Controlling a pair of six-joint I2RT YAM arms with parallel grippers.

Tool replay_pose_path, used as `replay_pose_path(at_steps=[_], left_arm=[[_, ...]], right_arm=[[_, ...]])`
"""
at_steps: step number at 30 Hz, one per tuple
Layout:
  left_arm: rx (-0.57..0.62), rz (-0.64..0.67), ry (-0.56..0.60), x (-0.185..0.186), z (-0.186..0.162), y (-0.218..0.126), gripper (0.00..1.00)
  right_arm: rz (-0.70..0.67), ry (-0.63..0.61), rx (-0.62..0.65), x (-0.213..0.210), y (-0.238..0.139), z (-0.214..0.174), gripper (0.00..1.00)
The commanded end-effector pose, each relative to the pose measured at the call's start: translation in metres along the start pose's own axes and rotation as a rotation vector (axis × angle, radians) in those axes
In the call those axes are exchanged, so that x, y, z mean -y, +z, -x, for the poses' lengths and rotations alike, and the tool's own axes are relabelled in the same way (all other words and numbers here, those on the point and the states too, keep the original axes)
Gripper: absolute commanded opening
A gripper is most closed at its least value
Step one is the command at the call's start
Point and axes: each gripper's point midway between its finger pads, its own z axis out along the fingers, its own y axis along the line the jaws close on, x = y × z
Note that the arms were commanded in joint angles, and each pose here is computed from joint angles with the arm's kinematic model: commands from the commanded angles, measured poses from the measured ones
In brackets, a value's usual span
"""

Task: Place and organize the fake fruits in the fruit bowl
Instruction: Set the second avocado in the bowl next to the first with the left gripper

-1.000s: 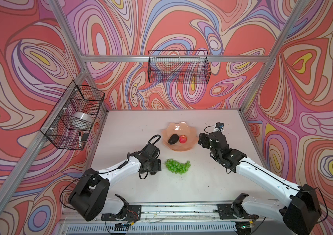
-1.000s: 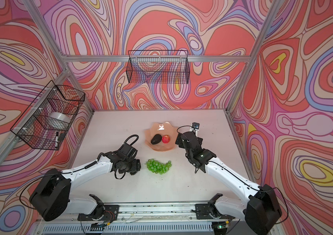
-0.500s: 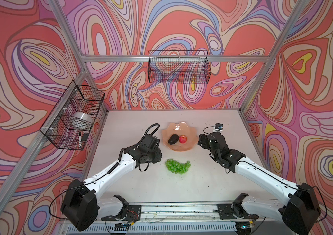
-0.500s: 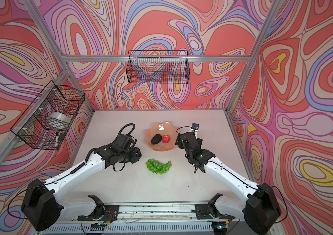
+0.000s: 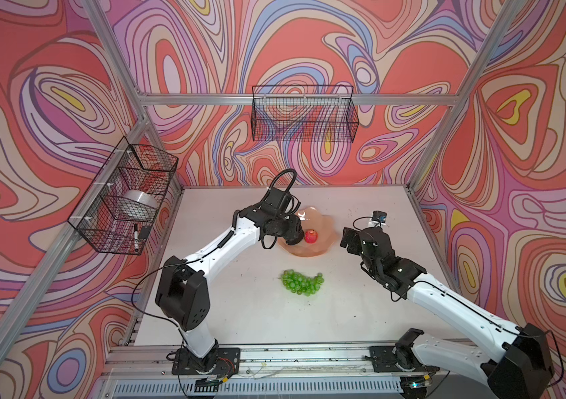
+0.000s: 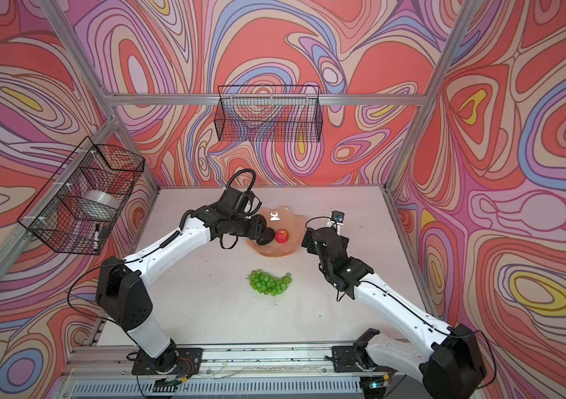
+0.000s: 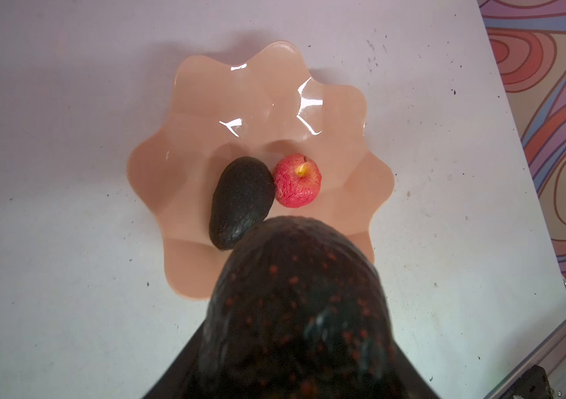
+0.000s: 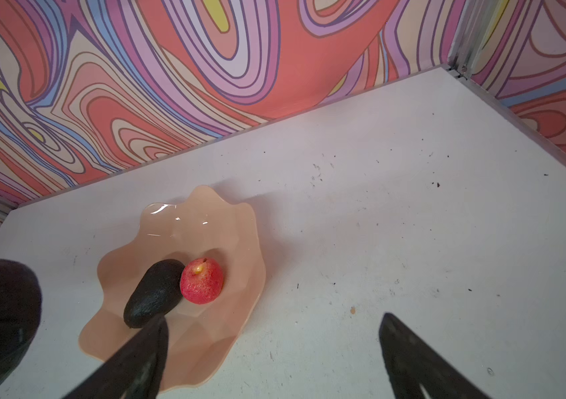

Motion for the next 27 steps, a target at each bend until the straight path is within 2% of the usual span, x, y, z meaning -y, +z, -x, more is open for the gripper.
replay_pose_path(at_steps=[1, 8, 18, 27], left_arm=[[-0.071, -0.023, 0.038, 0.007, -0.005, 0.02, 0.51], [-0.126, -0.011, 0.075, 0.015, -0.009, 0.059, 0.52], [-0.166, 0.015, 0.128, 0.024, -0.012, 0.098, 0.53], [-0.201, 0.098, 0.148, 0.011, -0.022, 0.123, 0.55]], right_arm=[[-0.044, -0.005, -0.007, 0.013, -0.001, -0.007, 0.98], [-0.047, -0.018, -0.002, 0.012, 0.001, -0.006, 0.98], [-0.055, -0.036, -0.004, 0.011, 0.005, -0.007, 0.98], [-0.059, -0.042, -0.001, 0.011, 0.006, -0.006, 0.98]])
